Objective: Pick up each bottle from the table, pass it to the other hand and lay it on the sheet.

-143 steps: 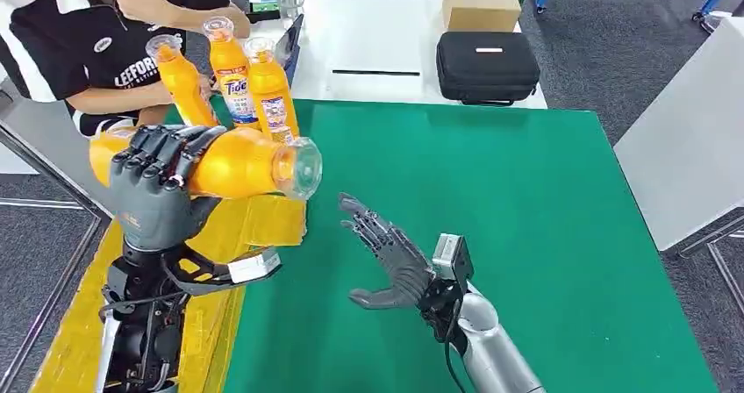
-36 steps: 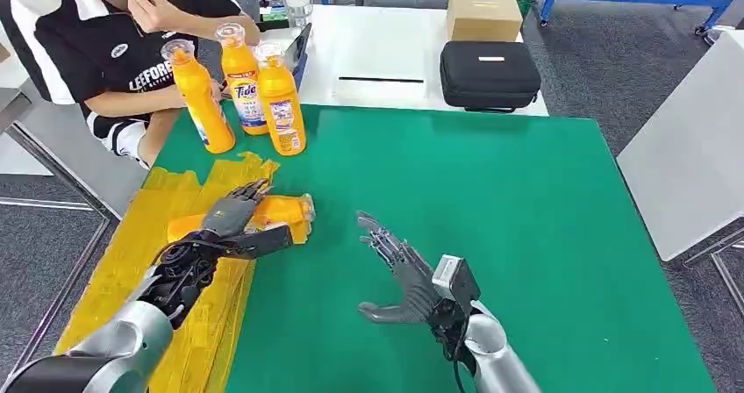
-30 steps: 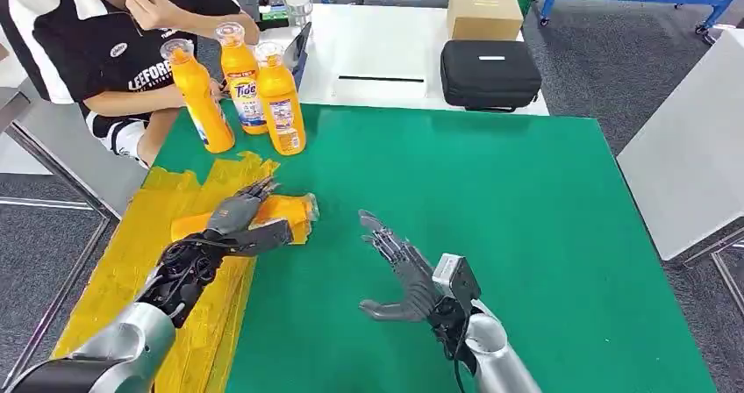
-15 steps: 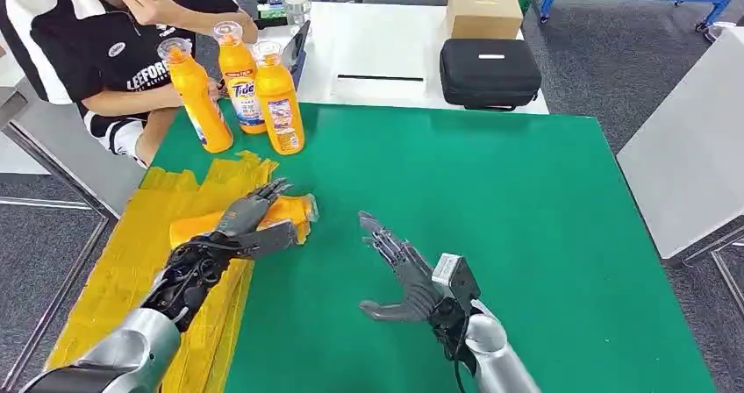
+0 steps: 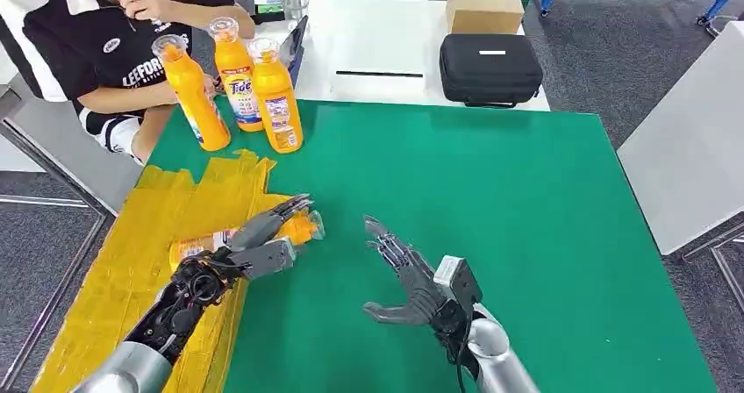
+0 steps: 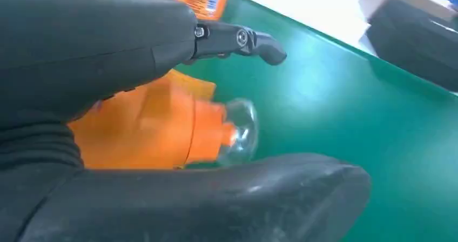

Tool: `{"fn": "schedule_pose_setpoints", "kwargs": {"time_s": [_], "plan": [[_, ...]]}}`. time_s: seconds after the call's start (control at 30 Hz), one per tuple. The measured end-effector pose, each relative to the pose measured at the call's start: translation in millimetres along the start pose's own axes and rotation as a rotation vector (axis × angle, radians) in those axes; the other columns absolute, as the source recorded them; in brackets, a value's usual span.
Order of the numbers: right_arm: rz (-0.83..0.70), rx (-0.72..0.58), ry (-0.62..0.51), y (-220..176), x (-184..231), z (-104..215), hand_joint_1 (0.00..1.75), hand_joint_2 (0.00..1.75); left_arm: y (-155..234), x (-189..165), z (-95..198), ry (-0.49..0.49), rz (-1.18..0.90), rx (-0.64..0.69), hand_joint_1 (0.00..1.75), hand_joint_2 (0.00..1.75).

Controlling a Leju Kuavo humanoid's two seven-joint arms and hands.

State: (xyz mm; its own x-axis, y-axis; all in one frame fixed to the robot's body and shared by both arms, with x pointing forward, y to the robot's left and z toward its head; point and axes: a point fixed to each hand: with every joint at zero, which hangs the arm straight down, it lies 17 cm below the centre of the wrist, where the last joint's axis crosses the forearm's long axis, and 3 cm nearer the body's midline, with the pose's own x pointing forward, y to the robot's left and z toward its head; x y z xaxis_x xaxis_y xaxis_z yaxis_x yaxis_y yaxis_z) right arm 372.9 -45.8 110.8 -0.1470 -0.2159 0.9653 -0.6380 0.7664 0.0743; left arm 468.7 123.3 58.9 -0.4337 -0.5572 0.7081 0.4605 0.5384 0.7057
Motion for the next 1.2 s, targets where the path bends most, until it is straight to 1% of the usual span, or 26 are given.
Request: {"fn": "schedule_pose_setpoints", "kwargs": {"time_s": [0.1,0.17,0.3,0.4,0.5,0.63,0.7,0.8,0.93,1.03,1.1,1.2], "plan": [[0.004,0.002,0.012,0.3,-2.9,0.6,0.00,1.75,-1.3,16.4,-0.4,-0.054,0.042,-0.005,0.00,0.00],[0.005,0.006,0.019,0.7,-4.3,0.9,0.00,1.75,0.3,35.0,0.7,-0.114,0.101,-0.003,0.00,0.00],[0.009,0.000,0.032,-2.2,-7.8,2.1,0.00,1.75,11.5,80.5,9.2,-0.250,0.206,0.021,0.00,0.00],[0.010,-0.015,0.039,-6.6,-10.4,3.5,0.00,1.75,24.1,113.6,14.8,-0.331,0.222,0.053,0.00,0.00],[0.013,-0.031,0.045,-9.9,-13.1,5.3,0.00,1.75,36.3,138.2,20.1,-0.384,0.230,0.098,0.00,0.00],[0.014,-0.037,0.050,-10.5,-14.9,6.6,0.00,1.75,49.8,159.7,25.2,-0.433,0.226,0.148,0.00,0.00],[0.028,-0.056,0.047,-13.7,-15.3,7.2,0.00,1.75,62.1,168.7,28.9,-0.462,0.245,0.211,0.00,0.00],[0.092,-0.120,0.000,-21.7,-5.5,9.2,0.00,1.75,92.7,187.4,42.4,-0.529,0.316,0.348,0.00,0.00],[0.224,-0.225,-0.114,-33.9,34.3,6.7,0.00,1.75,125.8,204.9,66.6,-0.610,0.429,0.483,0.00,0.00],[0.247,-0.244,-0.188,-34.1,65.1,2.1,0.00,1.75,134.5,212.2,76.4,-0.638,0.444,0.518,0.00,0.00],[0.233,-0.253,-0.228,-33.5,79.0,2.6,0.00,1.75,138.2,212.9,80.9,-0.645,0.460,0.540,0.00,0.00],[0.200,-0.268,-0.327,-33.0,111.4,4.9,0.00,1.75,142.5,213.4,89.9,-0.664,0.492,0.570,0.00,0.00]]}}
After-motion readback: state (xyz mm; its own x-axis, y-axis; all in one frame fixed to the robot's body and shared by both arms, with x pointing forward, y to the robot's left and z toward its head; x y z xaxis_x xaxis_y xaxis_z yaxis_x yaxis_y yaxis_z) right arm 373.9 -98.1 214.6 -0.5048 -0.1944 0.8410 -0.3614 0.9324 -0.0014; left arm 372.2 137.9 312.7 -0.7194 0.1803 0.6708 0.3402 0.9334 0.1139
